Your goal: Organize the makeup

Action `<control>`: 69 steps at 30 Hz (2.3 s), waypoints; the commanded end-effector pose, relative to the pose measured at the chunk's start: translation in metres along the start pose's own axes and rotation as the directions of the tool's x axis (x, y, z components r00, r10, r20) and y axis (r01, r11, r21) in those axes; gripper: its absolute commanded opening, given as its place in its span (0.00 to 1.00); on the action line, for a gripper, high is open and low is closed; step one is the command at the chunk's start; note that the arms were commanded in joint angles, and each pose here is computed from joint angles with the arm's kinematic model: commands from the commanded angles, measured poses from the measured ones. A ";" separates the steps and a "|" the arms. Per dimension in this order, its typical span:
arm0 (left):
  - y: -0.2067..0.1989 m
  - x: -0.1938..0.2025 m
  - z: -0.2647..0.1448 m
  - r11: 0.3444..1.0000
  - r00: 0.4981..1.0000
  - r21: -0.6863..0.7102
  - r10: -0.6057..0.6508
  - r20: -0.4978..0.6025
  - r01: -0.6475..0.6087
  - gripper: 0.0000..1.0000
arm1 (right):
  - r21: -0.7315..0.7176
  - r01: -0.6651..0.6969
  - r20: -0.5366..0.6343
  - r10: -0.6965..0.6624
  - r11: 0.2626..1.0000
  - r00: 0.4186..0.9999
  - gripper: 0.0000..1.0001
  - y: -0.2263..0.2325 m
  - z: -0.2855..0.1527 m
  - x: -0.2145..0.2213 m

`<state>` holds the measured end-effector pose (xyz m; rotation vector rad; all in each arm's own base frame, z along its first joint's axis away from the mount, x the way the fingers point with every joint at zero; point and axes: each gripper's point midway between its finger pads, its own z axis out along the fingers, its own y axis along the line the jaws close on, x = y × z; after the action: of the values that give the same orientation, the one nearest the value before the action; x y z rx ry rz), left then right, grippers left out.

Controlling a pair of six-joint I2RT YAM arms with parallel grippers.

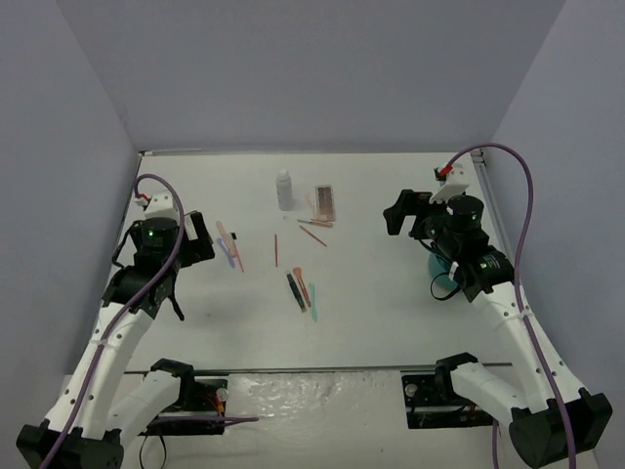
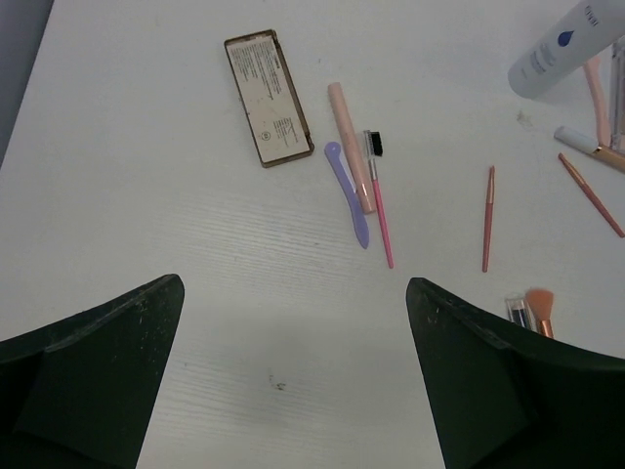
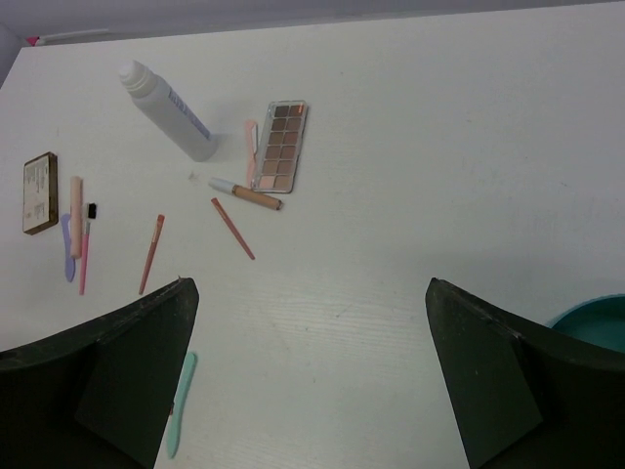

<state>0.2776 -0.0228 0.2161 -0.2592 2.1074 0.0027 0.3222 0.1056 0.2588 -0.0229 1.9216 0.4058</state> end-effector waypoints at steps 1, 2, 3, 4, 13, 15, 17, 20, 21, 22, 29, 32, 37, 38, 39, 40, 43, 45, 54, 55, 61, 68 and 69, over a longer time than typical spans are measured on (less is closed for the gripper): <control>-0.025 0.000 0.027 0.997 0.989 0.016 -0.074 -0.125 0.077 0.96 | -0.023 0.020 0.102 -0.018 1.000 0.995 1.00 0.007 -0.001 -0.024; -0.028 0.003 0.034 0.997 0.986 0.013 -0.078 -0.149 0.081 0.96 | -0.024 0.023 0.099 -0.021 0.999 0.995 1.00 0.007 -0.002 -0.021; -0.031 0.006 0.040 0.996 0.982 0.009 -0.083 -0.172 0.086 0.96 | -0.026 0.026 0.095 -0.024 0.999 0.995 1.00 0.007 -0.002 -0.019; -0.033 0.007 0.046 0.996 0.979 0.004 -0.087 -0.185 0.090 0.96 | -0.025 0.029 0.091 -0.026 0.999 0.996 1.00 0.006 -0.002 -0.015; -0.049 0.023 0.116 0.980 0.923 -0.138 -0.182 -0.340 0.143 0.78 | -0.043 0.034 0.075 -0.030 0.999 0.997 1.00 0.007 -0.007 -0.002; -0.054 0.026 0.132 0.977 0.913 -0.155 -0.196 -0.358 0.149 0.66 | -0.042 0.034 0.084 -0.031 0.999 0.996 1.00 0.007 -0.010 -0.002; -0.055 0.033 0.147 0.972 0.903 -0.177 -0.210 -0.376 0.153 0.57 | -0.038 0.038 0.090 -0.034 0.999 0.995 1.00 0.006 -0.013 -0.001; -0.057 0.038 0.163 0.968 0.892 -0.199 -0.224 -0.393 0.155 0.49 | -0.030 0.041 0.087 -0.038 0.999 0.996 1.00 0.004 -0.013 0.002; -0.057 0.038 0.166 0.967 0.889 -0.204 -0.227 -0.397 0.155 0.46 | -0.029 0.041 0.086 -0.039 0.999 0.996 1.00 0.003 -0.013 0.003; -0.057 0.039 0.170 0.965 0.887 -0.210 -0.229 -0.400 0.155 0.44 | -0.029 0.042 0.086 -0.040 0.999 0.996 1.00 0.003 -0.013 0.003; -0.058 0.049 0.191 0.956 0.867 -0.240 -0.261 -0.425 0.170 0.29 | -0.028 0.050 0.081 -0.047 0.998 0.996 1.00 0.003 -0.012 0.005; -0.057 0.052 0.196 0.954 0.864 -0.247 -0.264 -0.428 0.169 0.25 | -0.033 0.050 0.079 -0.048 0.998 0.996 1.00 0.004 -0.012 0.005; -0.057 0.059 0.204 0.954 0.854 -0.247 -0.268 -0.446 0.171 0.20 | -0.030 0.053 0.080 -0.050 0.998 0.996 1.00 0.003 -0.013 0.006; -0.058 0.059 0.205 0.954 0.853 -0.246 -0.269 -0.447 0.171 0.19 | -0.030 0.053 0.080 -0.050 0.998 0.996 1.00 0.003 -0.013 0.006; -0.058 0.059 0.206 0.954 0.853 -0.245 -0.269 -0.448 0.172 0.17 | -0.030 0.053 0.080 -0.051 0.998 0.995 1.00 0.003 -0.013 0.006; -0.059 0.058 0.207 0.954 0.853 -0.243 -0.270 -0.446 0.174 0.16 | -0.029 0.054 0.079 -0.051 0.998 0.996 1.00 0.003 -0.012 0.006; -0.058 0.059 0.209 0.954 0.853 -0.247 -0.270 -0.448 0.172 0.14 | -0.028 0.053 0.075 -0.051 0.998 0.996 1.00 0.003 -0.011 0.007; -0.059 0.060 0.210 0.954 0.849 -0.248 -0.269 -0.455 0.169 0.14 | -0.028 0.054 0.074 -0.052 0.998 0.996 1.00 0.003 -0.011 0.008; -0.060 0.066 0.216 0.952 0.838 -0.250 -0.279 -0.468 0.178 0.20 | -0.025 0.057 0.080 -0.054 0.998 0.995 1.00 0.002 -0.013 0.008; -0.060 0.066 0.217 0.952 0.838 -0.251 -0.280 -0.469 0.178 0.21 | -0.025 0.057 0.080 -0.054 0.998 0.995 1.00 0.002 -0.013 0.008; -0.057 0.068 0.219 0.951 0.836 -0.256 -0.282 -0.470 0.176 0.22 | -0.024 0.059 0.085 -0.057 0.998 0.995 1.00 0.003 -0.015 0.007; -0.057 0.049 0.208 0.954 0.859 -0.236 -0.274 -0.433 0.185 0.01 | -0.028 0.060 0.097 -0.057 0.998 0.994 1.00 0.005 -0.018 0.002; -0.058 0.040 0.203 0.956 0.868 -0.222 -0.269 -0.417 0.190 0.00 | -0.030 0.062 0.102 -0.058 0.998 0.993 1.00 0.006 -0.019 0.000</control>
<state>0.4202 -0.0681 0.0270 -0.6816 2.6626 0.0462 0.2988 0.1051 0.2361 -0.0781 1.9136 0.3923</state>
